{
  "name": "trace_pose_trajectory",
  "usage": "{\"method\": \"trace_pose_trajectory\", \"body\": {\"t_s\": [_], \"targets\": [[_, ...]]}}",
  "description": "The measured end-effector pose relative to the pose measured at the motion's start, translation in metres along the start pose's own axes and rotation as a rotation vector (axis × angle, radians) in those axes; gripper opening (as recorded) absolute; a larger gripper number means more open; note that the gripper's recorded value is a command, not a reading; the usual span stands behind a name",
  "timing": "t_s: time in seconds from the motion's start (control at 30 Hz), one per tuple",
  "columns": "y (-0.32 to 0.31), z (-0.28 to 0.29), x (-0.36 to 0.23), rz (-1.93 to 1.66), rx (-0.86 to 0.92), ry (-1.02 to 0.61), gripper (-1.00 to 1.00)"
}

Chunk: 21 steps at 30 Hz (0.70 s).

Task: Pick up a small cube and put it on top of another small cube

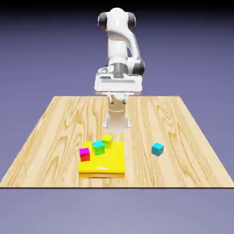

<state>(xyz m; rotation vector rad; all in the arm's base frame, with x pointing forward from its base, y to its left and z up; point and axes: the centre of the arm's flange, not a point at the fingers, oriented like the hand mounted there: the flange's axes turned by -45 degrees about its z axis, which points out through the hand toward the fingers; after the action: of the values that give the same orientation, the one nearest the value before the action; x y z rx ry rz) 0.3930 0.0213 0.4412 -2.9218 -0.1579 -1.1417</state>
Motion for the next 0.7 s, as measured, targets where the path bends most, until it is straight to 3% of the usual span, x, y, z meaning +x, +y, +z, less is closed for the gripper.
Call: {"method": "trace_pose_trajectory", "body": {"t_s": [0.27, 0.5, 0.6, 0.7], "targets": [[-0.115, 0.080, -0.077, -0.299, 0.182, -0.336, 0.00], [-0.207, 0.112, -0.181, -0.619, 0.292, -0.617, 0.00], [-0.229, 0.118, -0.225, -0.739, 0.312, -0.722, 0.00], [-0.227, 0.134, -0.235, -0.728, 0.308, -0.723, 0.00]]}}
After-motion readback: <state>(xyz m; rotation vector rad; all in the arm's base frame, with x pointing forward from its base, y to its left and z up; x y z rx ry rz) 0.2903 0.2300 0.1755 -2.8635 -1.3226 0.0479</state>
